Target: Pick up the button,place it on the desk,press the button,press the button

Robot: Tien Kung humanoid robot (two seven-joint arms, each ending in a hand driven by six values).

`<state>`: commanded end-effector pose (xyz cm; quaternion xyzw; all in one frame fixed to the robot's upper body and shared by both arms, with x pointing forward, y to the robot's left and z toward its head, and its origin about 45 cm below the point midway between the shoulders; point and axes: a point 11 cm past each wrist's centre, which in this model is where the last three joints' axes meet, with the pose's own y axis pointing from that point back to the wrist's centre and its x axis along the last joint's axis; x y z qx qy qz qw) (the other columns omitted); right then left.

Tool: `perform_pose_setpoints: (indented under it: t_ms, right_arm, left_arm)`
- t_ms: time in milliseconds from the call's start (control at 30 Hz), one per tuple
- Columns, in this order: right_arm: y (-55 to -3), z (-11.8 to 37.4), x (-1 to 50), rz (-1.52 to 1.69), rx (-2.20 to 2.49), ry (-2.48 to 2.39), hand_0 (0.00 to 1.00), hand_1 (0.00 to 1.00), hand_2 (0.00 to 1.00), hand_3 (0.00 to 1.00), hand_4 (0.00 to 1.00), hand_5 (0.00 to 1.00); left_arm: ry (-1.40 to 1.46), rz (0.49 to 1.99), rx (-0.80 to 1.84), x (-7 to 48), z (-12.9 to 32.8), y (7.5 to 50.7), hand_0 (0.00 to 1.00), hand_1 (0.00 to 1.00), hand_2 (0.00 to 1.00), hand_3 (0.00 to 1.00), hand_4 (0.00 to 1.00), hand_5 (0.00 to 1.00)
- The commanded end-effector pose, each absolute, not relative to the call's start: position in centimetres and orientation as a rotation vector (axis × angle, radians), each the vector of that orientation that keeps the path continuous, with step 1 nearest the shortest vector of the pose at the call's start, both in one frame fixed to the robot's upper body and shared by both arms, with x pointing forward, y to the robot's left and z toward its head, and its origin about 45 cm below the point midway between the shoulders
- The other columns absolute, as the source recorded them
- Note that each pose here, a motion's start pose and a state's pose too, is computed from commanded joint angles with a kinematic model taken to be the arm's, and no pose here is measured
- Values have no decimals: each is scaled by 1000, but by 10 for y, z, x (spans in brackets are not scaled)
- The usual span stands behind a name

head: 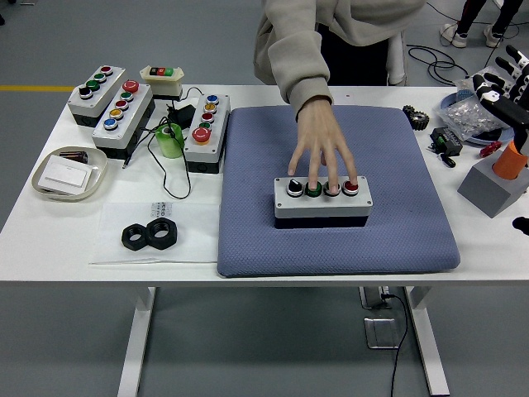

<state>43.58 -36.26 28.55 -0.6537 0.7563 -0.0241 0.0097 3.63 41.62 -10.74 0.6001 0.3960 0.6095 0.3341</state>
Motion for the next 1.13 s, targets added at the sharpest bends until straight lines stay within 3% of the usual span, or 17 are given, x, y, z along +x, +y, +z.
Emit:
perform_pose_setpoints:
  t_ms: [433,1133]
  right_arm:
    - [-372,262,433,609,-1734,2223,918,825,907,935,667,231]
    - [-377,254,431,633,-1720,2259,920,827,903,931,656,233]
  left_arm:
    - [1032,1593,1565,37,-107,416,747,785,857,774,547,998]
    - [1032,1585,1575,34,-108,417,747,785,857,774,548,998]
